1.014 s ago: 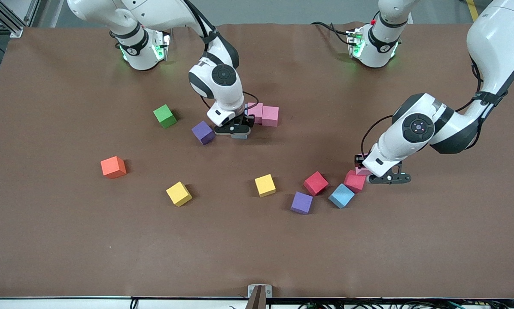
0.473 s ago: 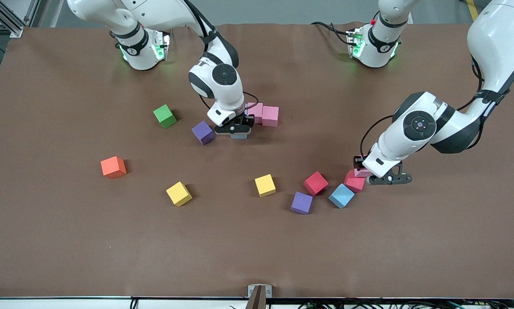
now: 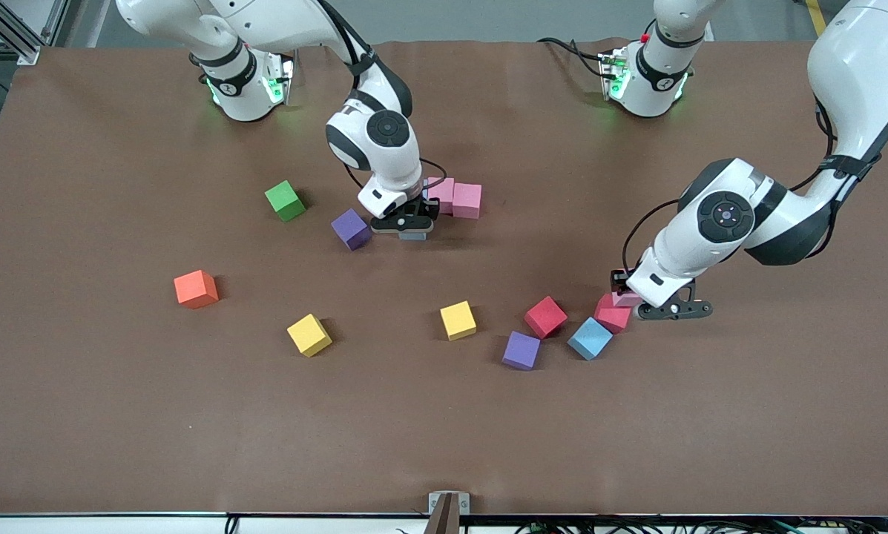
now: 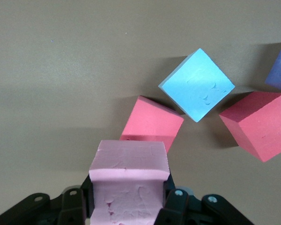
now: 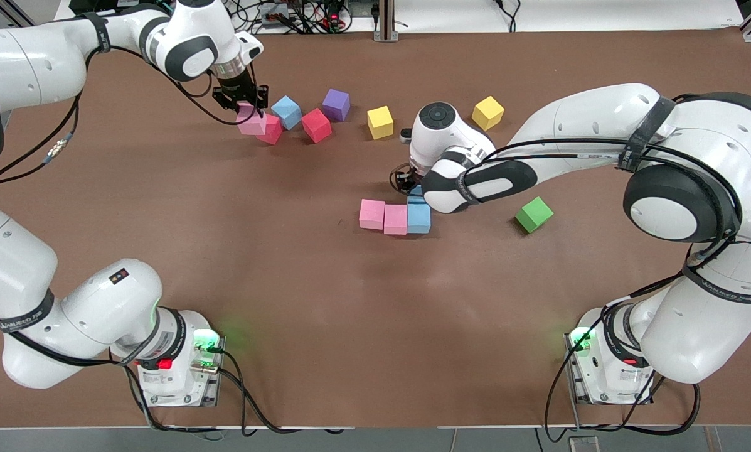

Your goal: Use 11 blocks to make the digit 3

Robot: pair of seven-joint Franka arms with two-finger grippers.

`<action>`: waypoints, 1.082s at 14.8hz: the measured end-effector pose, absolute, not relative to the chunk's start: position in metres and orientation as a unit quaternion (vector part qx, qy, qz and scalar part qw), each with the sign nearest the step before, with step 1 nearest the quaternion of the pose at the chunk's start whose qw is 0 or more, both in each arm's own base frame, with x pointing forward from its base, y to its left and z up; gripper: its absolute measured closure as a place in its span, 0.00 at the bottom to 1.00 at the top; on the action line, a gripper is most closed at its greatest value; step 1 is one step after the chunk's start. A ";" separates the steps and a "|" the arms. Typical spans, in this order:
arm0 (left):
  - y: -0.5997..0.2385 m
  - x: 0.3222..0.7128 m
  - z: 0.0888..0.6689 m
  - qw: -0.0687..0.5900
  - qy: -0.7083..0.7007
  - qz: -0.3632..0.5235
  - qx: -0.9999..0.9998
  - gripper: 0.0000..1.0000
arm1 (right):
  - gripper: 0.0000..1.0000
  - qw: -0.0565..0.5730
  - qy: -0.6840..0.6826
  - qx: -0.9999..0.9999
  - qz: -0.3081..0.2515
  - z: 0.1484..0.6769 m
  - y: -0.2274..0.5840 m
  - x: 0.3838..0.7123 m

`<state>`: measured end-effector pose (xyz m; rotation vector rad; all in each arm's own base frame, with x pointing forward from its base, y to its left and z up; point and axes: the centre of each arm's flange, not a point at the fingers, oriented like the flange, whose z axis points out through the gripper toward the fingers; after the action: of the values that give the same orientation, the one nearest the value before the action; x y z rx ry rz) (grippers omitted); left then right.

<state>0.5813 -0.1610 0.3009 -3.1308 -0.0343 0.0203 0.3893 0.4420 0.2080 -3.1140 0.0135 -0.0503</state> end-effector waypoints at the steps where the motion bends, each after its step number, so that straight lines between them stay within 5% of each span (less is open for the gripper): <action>1: -0.161 0.581 0.301 0.005 -0.011 0.006 -1.000 0.44 | 0.41 0.014 0.005 -1.000 -0.016 0.208 0.442 0.389; 6: -0.161 0.581 0.301 0.005 -0.011 0.006 -1.000 0.44 | 0.41 0.013 0.010 -1.000 -0.017 0.208 0.441 0.391; 11: -0.161 0.581 0.301 0.005 -0.011 0.006 -1.000 0.44 | 0.00 0.017 0.021 -0.999 -0.023 0.213 0.441 0.398; 16: -0.161 0.581 0.301 0.005 -0.011 0.006 -1.000 0.44 | 0.00 0.020 0.021 -0.999 -0.027 0.216 0.442 0.401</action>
<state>0.5814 -0.1610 0.3010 -3.1309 -0.0347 0.0199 0.4010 0.4424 0.2159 -3.1001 0.0640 -0.0825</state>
